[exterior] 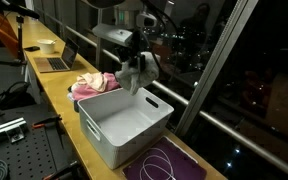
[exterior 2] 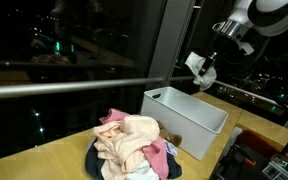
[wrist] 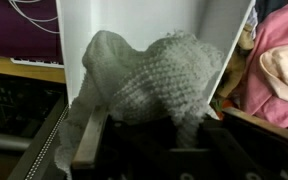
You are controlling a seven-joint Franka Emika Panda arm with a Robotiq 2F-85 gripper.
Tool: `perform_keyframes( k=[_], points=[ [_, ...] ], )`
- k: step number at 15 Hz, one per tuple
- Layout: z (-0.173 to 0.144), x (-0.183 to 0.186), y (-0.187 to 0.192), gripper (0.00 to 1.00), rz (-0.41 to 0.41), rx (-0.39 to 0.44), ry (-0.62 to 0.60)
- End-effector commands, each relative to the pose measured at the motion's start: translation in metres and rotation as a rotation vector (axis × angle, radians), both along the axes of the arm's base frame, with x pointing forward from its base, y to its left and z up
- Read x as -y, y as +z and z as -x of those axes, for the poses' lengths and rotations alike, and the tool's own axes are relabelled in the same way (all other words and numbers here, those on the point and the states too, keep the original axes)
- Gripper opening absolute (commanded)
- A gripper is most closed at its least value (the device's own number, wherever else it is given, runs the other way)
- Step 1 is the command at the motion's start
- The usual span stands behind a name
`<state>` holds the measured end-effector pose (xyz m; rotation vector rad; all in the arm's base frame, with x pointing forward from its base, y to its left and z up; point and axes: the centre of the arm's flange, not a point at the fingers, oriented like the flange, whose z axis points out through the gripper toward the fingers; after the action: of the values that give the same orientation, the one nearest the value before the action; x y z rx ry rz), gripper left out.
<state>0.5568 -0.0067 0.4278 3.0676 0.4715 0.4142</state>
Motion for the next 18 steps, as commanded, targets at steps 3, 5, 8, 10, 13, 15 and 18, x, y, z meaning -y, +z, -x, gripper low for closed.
perform_keyframes(
  k=[3,5,8,10,13,15,18],
  points=[
    [-0.014,-0.03,-0.027,0.27,-0.043,-0.041,0.026],
    [-0.014,-0.042,-0.032,0.4,-0.055,-0.05,0.037],
    [-0.013,-0.057,-0.035,0.61,-0.064,-0.055,0.058],
    [-0.011,-0.068,-0.033,0.76,-0.069,-0.054,0.073],
    [-0.01,-0.093,-0.027,0.97,-0.07,-0.052,0.104],
    [-0.012,-0.124,-0.026,1.0,-0.067,-0.05,0.137],
    [-0.016,-0.175,-0.027,1.0,-0.058,-0.047,0.192]
  ],
)
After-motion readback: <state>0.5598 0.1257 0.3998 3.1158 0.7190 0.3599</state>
